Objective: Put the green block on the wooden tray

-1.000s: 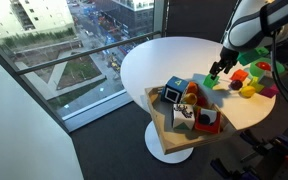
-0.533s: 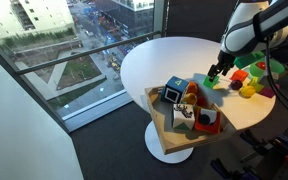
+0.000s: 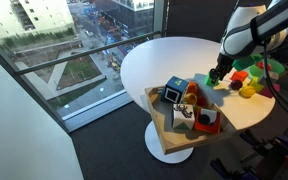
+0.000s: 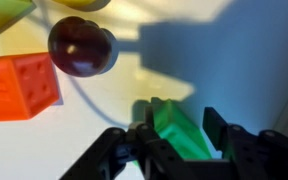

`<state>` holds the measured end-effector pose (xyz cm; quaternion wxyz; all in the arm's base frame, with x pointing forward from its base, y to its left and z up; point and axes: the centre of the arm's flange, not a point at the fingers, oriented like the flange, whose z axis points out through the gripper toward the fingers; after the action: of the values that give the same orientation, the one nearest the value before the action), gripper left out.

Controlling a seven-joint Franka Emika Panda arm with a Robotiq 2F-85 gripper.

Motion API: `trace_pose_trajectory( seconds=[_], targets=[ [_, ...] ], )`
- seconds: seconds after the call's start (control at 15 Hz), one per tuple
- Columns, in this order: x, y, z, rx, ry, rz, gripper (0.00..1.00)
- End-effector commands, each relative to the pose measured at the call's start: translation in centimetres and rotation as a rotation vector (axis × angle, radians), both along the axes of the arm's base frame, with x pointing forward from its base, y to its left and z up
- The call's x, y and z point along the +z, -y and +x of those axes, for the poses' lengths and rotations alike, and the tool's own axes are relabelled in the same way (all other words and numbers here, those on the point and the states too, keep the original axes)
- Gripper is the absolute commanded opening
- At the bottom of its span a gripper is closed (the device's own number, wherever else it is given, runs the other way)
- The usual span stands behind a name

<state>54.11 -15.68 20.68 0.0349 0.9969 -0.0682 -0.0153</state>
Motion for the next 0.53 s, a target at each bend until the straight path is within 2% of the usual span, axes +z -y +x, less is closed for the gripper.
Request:
trace_pose_trajectory(
  seconds=[0.0,0.13,0.2,0.33,0.47],
  targets=[
    [1.8,0.1,0.3,-0.024,0.006,-0.005,0.25],
    [2.6,-0.1,0.1,-0.024,0.016,-0.003,0.08],
    [2.9,-0.1,0.1,-0.024,0.021,-0.004,0.04],
    [3.4,-0.3,0.1,-0.022,0.025,-0.001,0.0],
    [4.0,-0.4,0.0,-0.018,0.026,0.004,0.04]
  ],
)
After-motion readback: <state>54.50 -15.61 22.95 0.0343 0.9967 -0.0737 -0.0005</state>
